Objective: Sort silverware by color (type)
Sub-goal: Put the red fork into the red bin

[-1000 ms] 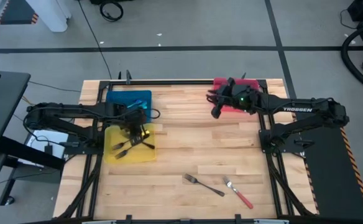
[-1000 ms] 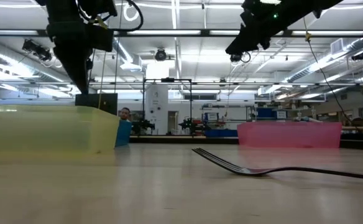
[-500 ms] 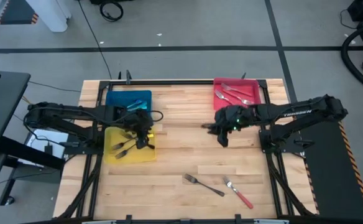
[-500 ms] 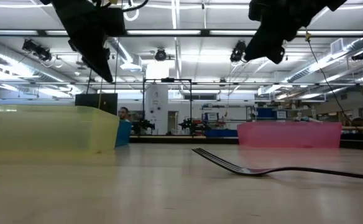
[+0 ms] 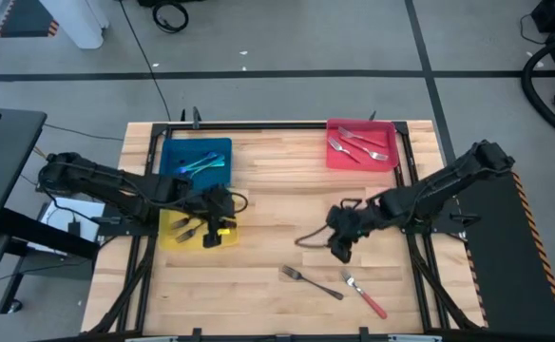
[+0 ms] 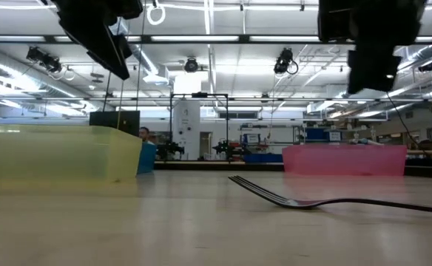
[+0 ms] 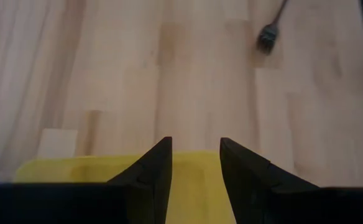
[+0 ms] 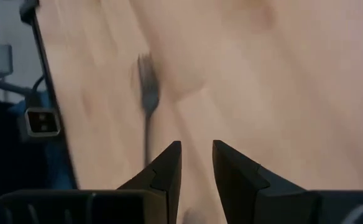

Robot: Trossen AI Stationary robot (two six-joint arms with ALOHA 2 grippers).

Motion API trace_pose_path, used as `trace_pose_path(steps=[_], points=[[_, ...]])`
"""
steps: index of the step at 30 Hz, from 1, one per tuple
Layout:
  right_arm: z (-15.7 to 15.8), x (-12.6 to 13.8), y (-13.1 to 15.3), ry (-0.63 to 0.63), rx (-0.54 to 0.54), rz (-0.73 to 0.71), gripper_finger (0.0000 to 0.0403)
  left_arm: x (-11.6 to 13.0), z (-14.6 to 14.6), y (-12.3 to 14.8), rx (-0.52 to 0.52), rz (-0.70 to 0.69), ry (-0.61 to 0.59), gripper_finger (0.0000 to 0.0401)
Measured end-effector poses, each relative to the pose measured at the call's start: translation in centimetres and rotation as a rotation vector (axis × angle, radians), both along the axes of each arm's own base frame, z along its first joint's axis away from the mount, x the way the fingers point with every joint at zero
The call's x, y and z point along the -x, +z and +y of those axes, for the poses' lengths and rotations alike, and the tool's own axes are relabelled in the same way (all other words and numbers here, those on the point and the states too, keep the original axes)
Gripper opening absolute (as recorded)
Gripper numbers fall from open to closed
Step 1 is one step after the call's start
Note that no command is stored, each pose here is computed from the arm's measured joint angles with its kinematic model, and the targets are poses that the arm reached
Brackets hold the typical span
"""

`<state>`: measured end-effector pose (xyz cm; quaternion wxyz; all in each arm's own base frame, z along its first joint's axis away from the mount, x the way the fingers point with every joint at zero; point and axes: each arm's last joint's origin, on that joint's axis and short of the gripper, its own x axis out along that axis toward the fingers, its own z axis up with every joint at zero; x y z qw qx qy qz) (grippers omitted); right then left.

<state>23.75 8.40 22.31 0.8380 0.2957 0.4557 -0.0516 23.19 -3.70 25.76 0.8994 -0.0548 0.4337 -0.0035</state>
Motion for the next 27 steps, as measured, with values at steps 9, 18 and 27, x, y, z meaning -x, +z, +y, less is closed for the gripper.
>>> trace_pose_path(steps=[9,18,27], points=[[4.6,1.0,-2.0,-0.08,-0.177,0.165,0.0098,-0.1,-1.7,0.3,0.02,-0.05,-0.055,0.0135],[8.2,3.1,-3.0,-0.161,-0.268,0.286,0.0098,0.0,-2.2,0.4,0.022,-0.057,-0.077,0.0134],[10.6,4.0,-5.9,-0.231,-0.254,0.43,0.0098,-0.1,-2.2,0.5,0.027,-0.069,-0.072,0.0135]])
